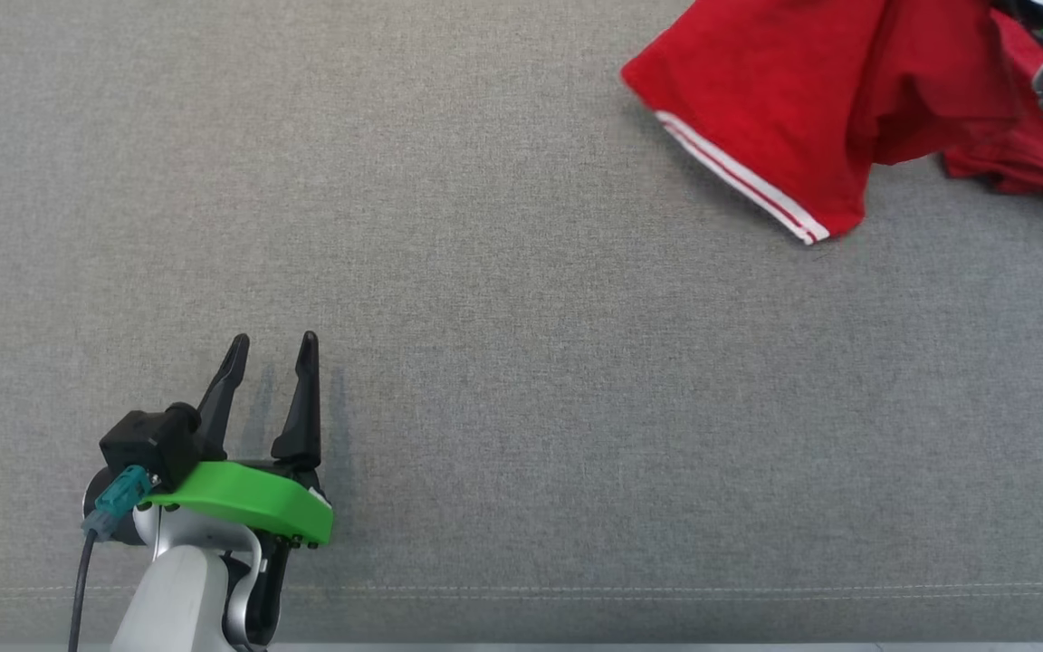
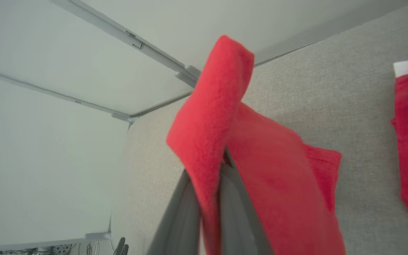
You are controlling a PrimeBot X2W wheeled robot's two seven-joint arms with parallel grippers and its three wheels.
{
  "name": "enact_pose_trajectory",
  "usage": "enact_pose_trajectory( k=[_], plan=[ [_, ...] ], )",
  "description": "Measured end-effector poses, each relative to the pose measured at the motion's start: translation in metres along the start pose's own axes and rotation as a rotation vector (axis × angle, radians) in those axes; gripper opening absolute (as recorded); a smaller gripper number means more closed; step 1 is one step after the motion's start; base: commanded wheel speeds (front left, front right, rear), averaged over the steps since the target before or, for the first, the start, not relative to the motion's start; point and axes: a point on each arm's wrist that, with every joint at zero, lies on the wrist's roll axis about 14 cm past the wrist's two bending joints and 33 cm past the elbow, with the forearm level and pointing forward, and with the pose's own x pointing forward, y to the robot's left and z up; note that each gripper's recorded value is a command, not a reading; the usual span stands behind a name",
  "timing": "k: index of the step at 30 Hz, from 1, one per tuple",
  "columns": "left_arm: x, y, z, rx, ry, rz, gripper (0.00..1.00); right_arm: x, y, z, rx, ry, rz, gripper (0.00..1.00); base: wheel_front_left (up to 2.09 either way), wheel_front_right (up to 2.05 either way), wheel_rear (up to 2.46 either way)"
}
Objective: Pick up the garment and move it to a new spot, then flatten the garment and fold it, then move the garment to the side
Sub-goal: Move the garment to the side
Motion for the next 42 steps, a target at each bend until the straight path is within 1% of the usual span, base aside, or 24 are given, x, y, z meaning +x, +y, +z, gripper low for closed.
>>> enact_pose_trajectory(
  k=[3,6,11,15,18,26,29,37,39,42],
  plan=[
    [0.002,0.002,-0.004,-0.002,0.011,0.005,1.00,-0.005,-0.027,0.010,0.054,-0.045,-0.060,0.00,0.00,0.00,0.00],
    [0.004,0.004,-0.010,-0.003,0.025,0.007,1.00,-0.007,-0.047,0.017,0.103,-0.080,-0.096,0.00,0.00,0.00,0.00],
    [0.008,0.009,-0.019,0.001,0.049,0.013,1.00,-0.009,-0.079,0.025,0.136,-0.132,-0.152,0.00,0.00,0.00,0.00],
    [0.014,0.011,-0.023,0.008,0.057,0.010,1.00,-0.010,-0.104,0.028,0.119,-0.156,-0.214,0.00,0.00,0.00,0.00],
    [0.019,0.012,-0.027,0.008,0.067,0.009,1.00,-0.010,-0.118,0.031,0.105,-0.179,-0.241,0.00,0.00,0.00,0.00],
    [0.028,0.010,-0.039,0.007,0.096,-0.008,1.00,-0.020,-0.160,0.036,-0.004,-0.195,-0.363,0.00,0.00,0.00,0.00],
    [0.029,0.012,-0.043,0.007,0.105,-0.005,1.00,-0.019,-0.168,0.037,-0.011,-0.205,-0.374,0.00,0.00,0.00,0.00],
    [0.030,0.017,-0.043,0.015,0.103,0.000,1.00,-0.018,-0.176,0.029,0.002,-0.192,-0.370,0.00,0.00,0.00,0.00],
    [0.031,0.018,-0.039,0.016,0.092,0.001,1.00,-0.023,-0.185,0.024,-0.004,-0.183,-0.392,0.00,0.00,0.00,0.00],
    [0.035,0.018,-0.030,0.018,0.061,0.001,1.00,-0.034,-0.199,0.022,-0.044,-0.187,-0.439,0.00,0.00,0.00,0.00]
  ],
)
